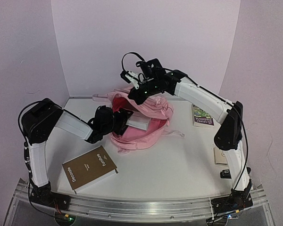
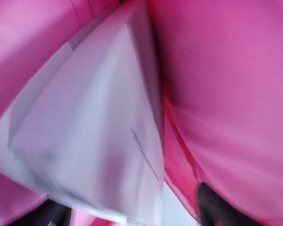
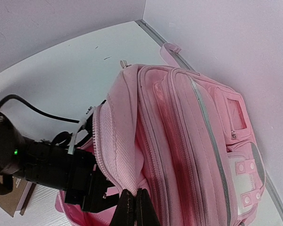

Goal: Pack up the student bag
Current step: Place the book in the student bag, then adjust the student bag at the center of the board.

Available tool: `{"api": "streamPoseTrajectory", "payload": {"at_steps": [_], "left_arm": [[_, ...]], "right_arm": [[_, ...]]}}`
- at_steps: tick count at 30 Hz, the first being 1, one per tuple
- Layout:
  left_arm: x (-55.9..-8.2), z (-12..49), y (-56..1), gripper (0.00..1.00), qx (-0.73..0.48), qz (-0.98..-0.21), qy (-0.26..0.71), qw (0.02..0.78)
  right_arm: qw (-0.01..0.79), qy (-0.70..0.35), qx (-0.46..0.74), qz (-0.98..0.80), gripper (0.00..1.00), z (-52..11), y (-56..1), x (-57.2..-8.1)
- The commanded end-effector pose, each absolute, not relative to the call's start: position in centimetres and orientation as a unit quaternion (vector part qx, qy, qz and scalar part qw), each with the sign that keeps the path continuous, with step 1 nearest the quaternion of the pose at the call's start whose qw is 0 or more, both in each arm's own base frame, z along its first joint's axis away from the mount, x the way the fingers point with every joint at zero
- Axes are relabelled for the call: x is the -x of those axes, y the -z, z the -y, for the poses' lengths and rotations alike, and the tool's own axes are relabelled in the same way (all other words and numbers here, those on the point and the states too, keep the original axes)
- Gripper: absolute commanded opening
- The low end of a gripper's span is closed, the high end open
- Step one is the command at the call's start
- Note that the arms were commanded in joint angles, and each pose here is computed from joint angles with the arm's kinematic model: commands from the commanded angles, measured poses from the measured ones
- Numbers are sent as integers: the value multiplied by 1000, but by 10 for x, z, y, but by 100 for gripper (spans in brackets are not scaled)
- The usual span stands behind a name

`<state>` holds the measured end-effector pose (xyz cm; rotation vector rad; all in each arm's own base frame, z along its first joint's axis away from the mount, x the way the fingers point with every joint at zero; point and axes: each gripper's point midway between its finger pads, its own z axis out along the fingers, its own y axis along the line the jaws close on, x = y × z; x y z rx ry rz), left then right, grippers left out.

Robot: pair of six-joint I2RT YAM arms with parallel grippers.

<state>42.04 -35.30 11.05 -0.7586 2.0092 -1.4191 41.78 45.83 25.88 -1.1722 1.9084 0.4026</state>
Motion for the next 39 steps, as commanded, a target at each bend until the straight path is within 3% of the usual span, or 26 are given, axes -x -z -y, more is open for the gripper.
{"api": "streamPoseTrajectory", "payload": {"at_steps": [1, 13, 26, 27, 31, 34, 39], "left_arm": [[-401, 350, -160, 99, 274, -753, 512, 309], [-335, 297, -155, 100, 239, -845, 385, 283], [-243, 205, -145, 100, 189, -925, 235, 233], [-235, 196, -141, 100, 202, -927, 223, 224], [-208, 165, -128, 100, 258, -921, 206, 206], [-194, 147, -119, 100, 294, -913, 196, 202], [-190, 137, -119, 100, 308, -909, 187, 210]], "right_arm": [[484, -175, 452, -729, 0, -467, -298, -434], [459, -184, 448, -745, 0, -456, -277, -440], [296, -223, 470, -801, 1, -449, -146, -396], [290, -226, 468, -804, 9, -449, -142, -395], [270, -245, 475, -801, 66, -454, -143, -375], [254, -257, 493, -791, 76, -463, -148, -343], [187, -320, 484, -793, 76, -483, -142, -291]]}}
